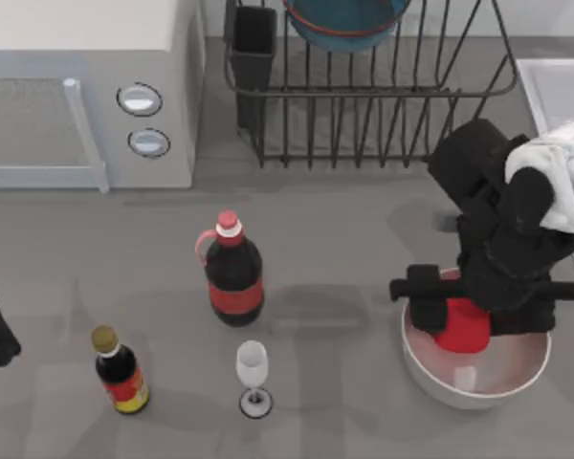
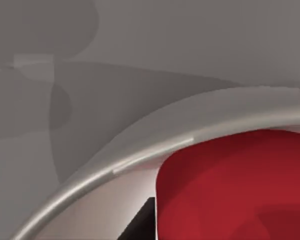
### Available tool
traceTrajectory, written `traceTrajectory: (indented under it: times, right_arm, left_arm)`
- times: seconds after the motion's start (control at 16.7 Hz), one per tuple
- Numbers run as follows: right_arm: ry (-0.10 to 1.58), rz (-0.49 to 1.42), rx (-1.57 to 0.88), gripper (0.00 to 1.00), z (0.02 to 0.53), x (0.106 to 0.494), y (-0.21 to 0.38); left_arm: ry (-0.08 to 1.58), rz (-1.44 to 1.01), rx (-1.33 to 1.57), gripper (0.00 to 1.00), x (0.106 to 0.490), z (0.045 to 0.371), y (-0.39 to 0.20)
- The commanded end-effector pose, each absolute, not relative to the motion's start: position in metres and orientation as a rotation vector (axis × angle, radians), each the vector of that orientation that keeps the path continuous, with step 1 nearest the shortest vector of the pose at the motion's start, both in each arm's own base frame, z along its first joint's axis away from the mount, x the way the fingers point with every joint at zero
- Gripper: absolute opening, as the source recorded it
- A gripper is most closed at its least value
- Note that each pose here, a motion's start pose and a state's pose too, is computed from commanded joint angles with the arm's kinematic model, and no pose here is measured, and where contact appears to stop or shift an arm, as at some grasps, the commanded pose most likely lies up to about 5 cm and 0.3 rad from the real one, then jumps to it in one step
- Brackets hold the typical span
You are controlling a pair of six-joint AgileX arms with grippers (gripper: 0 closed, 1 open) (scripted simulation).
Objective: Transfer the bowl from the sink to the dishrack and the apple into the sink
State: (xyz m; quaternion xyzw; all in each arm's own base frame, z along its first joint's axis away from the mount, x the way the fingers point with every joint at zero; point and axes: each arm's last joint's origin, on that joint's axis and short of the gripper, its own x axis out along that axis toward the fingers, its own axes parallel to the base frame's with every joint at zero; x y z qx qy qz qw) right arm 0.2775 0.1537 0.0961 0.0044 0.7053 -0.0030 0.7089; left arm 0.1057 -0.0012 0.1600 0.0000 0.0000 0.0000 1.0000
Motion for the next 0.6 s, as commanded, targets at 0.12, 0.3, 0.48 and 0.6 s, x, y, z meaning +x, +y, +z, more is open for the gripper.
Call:
traceTrajectory:
  times: [0.12, 0.3, 0.48, 0.6]
  right_arm:
    - [1.571, -0.008, 0.008, 1.00, 0.0936, 0.2767, 0.1534]
    - [1.571, -0.008, 0.008, 0.92, 0.0936, 0.2767, 0.1534]
    - [1.571, -0.008, 0.008, 0.70, 0.0936, 0.2767, 0.1534]
    - [1.571, -0.008, 0.008, 0.55, 0.0936, 0.2767, 0.1534]
  left_arm:
    - [0.000, 0.000, 0.000, 1.00, 0.1057, 0.1600, -0.0012]
    - [0.000, 0.000, 0.000, 1.00, 0.1057, 0.1600, -0.0012]
    - [0.000, 0.000, 0.000, 1.00, 0.1057, 0.1600, -0.0012]
    - [0.000, 0.000, 0.000, 1.00, 0.1057, 0.1600, -0.0012]
